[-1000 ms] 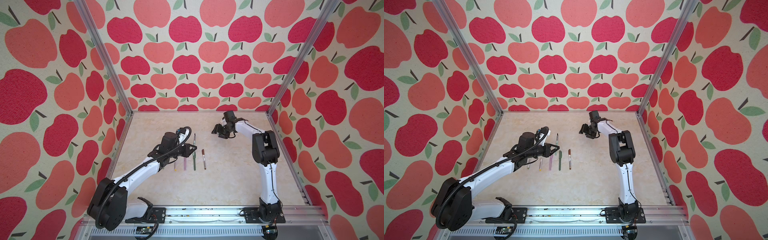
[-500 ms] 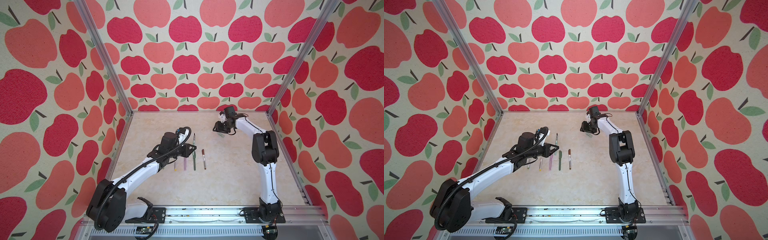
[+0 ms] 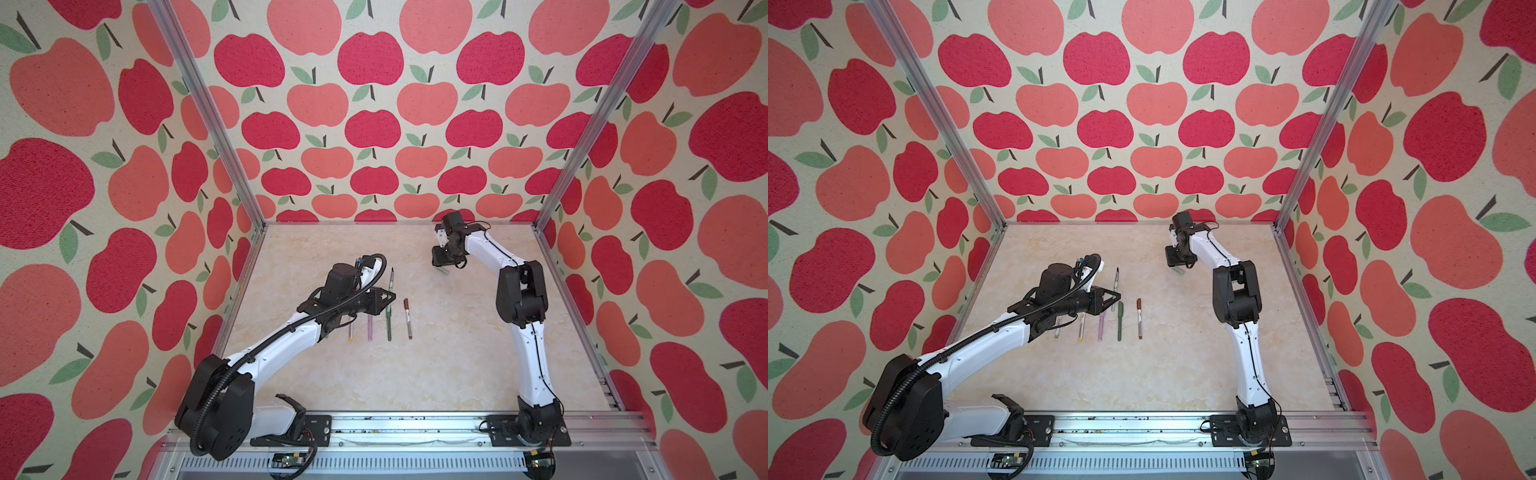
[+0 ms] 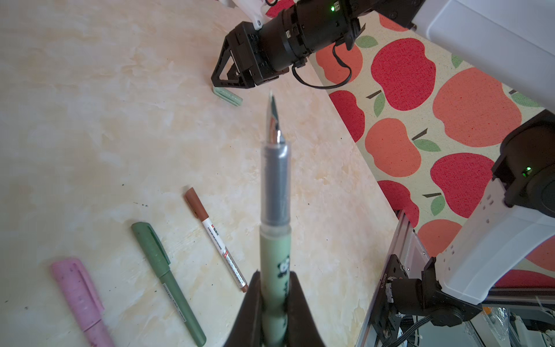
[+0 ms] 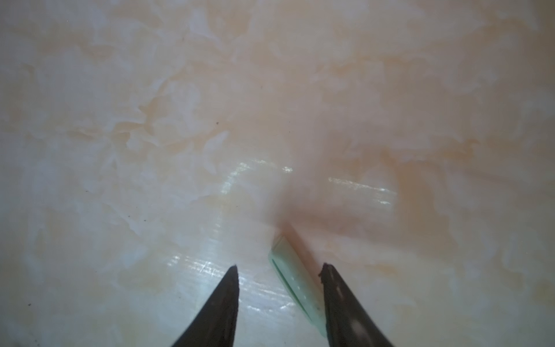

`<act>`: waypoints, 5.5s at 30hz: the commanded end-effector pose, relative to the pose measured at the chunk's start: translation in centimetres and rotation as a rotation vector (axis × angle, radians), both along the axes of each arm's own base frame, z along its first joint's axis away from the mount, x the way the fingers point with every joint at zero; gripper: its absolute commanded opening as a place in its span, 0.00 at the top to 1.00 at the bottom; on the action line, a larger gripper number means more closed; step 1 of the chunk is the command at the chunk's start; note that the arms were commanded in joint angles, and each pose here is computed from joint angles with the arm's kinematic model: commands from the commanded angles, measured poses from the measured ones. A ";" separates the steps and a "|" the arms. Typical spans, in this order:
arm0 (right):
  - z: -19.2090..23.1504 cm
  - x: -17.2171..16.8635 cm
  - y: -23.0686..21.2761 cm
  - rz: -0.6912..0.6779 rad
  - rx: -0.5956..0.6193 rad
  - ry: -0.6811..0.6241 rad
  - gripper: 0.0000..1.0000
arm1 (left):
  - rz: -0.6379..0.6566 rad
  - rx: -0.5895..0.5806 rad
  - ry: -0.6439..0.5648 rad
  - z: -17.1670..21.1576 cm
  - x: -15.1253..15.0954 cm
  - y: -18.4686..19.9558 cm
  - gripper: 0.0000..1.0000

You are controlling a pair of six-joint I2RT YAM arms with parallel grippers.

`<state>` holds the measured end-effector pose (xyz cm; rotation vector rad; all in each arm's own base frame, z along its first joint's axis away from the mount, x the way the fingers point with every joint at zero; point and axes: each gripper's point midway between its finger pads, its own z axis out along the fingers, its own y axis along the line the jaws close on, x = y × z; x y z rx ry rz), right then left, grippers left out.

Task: Insert the pens into the pen caps
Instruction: 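Lower the right gripper and grasp the light green cap, then carry the cap with the right gripper above the pen tip in the left gripper, then lower the cap onto the pen tip with the right gripper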

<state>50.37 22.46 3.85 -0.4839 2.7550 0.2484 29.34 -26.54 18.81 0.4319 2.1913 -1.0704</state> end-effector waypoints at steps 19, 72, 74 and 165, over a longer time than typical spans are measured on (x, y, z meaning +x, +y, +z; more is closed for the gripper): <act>-3.7 -6.0 1.5 0.097 -0.144 0.101 0.78 | -0.015 0.013 -0.046 1.1 0.2 -0.3 0.99; 19.8 -12.8 4.9 -0.145 0.703 -0.163 1.00 | -0.144 -0.030 -0.011 -0.7 -0.9 -7.4 0.98; 20.0 -13.1 5.3 -0.142 0.723 -0.155 1.00 | -0.151 -0.033 -0.012 -0.6 -0.9 -7.7 0.98; 20.0 -17.0 7.5 -0.054 0.775 -0.076 1.00 | -0.125 -0.017 -0.037 -0.4 -0.1 -7.4 0.98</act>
